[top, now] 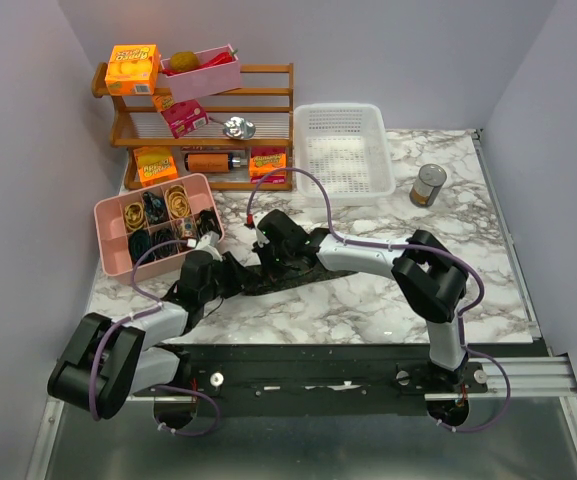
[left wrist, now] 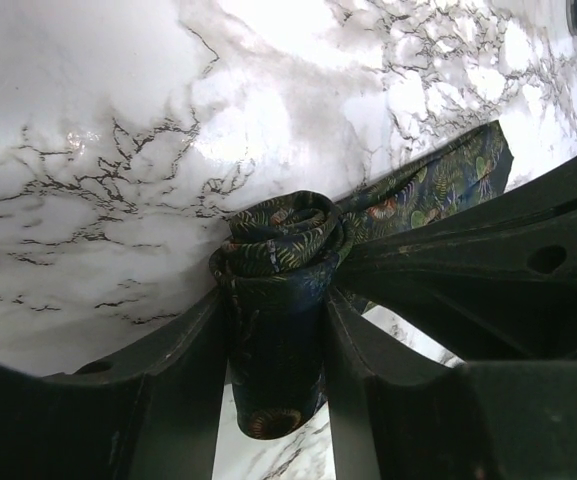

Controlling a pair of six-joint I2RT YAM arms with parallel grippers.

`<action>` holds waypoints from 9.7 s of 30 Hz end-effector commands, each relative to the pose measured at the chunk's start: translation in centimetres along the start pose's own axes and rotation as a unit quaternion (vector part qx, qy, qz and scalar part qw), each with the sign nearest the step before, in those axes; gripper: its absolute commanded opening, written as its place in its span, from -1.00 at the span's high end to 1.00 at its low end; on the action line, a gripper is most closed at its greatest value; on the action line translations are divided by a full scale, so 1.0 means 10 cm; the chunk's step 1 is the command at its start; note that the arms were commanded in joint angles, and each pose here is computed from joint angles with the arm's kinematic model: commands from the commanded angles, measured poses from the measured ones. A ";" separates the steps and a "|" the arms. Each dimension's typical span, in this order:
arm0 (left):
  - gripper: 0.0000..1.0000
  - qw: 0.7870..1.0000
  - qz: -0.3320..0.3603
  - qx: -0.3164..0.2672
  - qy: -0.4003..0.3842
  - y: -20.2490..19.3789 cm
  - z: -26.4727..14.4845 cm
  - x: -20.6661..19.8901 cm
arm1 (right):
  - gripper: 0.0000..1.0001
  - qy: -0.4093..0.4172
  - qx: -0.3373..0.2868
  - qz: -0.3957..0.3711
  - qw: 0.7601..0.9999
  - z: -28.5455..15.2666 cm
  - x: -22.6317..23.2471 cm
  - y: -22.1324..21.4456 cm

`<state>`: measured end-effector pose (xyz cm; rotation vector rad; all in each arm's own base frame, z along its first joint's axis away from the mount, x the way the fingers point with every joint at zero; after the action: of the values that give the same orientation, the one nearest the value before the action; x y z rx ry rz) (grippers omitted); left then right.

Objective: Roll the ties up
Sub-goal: Roll the tie at the center of the board.

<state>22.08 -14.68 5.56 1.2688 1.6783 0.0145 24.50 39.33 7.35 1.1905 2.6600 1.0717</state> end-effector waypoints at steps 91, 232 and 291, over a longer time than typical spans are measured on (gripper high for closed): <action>0.28 0.865 0.238 0.155 0.413 0.42 -0.49 -0.10 | 0.99 0.059 -0.024 0.131 0.989 -0.56 -0.58 0.25; 0.06 0.980 0.028 0.086 0.175 0.22 -0.37 0.11 | 0.99 0.108 0.047 0.065 0.991 -0.10 -0.15 0.08; 0.00 0.796 0.290 0.138 0.514 0.57 -0.38 -0.11 | 0.99 0.122 -0.006 0.202 0.972 -0.40 -0.87 0.08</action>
<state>23.14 -11.86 10.75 2.1677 2.0874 0.8812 29.77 32.56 8.67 1.7534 2.6597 1.3496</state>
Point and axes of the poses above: each gripper's point midway between its finger pads, its own z axis out along the fingers, its own x axis along the line the jaws close on, y = z × x, the point moved 4 cm from there along -z, back along the fingers, and after that the axes turned 2 degrees about z, right-handed, at the moved point
